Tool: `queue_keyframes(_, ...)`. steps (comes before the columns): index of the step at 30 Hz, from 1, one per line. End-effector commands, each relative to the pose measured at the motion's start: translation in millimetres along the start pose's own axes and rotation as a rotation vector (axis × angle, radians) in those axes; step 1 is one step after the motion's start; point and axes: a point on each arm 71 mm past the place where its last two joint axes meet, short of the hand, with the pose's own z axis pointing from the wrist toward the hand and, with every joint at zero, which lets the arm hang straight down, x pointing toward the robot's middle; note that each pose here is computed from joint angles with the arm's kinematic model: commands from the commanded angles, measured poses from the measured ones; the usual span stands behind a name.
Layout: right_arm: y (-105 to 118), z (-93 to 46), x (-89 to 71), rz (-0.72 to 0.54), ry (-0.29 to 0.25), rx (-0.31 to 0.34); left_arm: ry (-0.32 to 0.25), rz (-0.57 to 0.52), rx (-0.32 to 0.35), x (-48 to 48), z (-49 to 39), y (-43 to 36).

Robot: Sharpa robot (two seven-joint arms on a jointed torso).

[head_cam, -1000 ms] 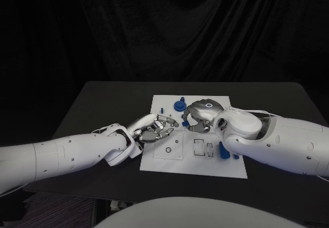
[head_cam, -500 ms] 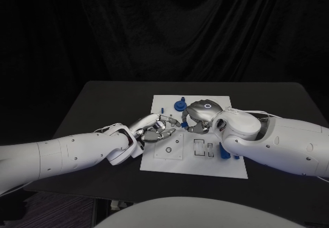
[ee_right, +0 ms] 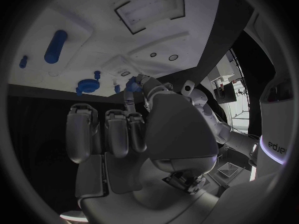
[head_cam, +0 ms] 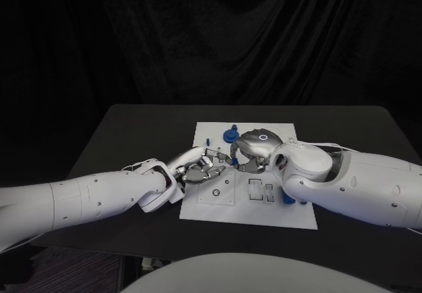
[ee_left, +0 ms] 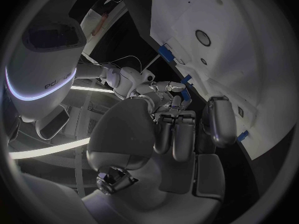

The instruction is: Assemble the parts on the task board

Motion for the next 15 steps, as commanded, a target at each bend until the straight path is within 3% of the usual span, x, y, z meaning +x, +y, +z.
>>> queue_keyframes(1, 3.9, -0.3, 0.2, -0.003, -0.004, -0.018, 0.008, -0.017, -0.006, 2.1, 0.4, 0.3)
queue_keyframes(15, 7.9, -1.3, -0.9, 0.004, -0.017, -0.037, 0.013, -0.018, -0.036, 2.4, -1.0, 5.0)
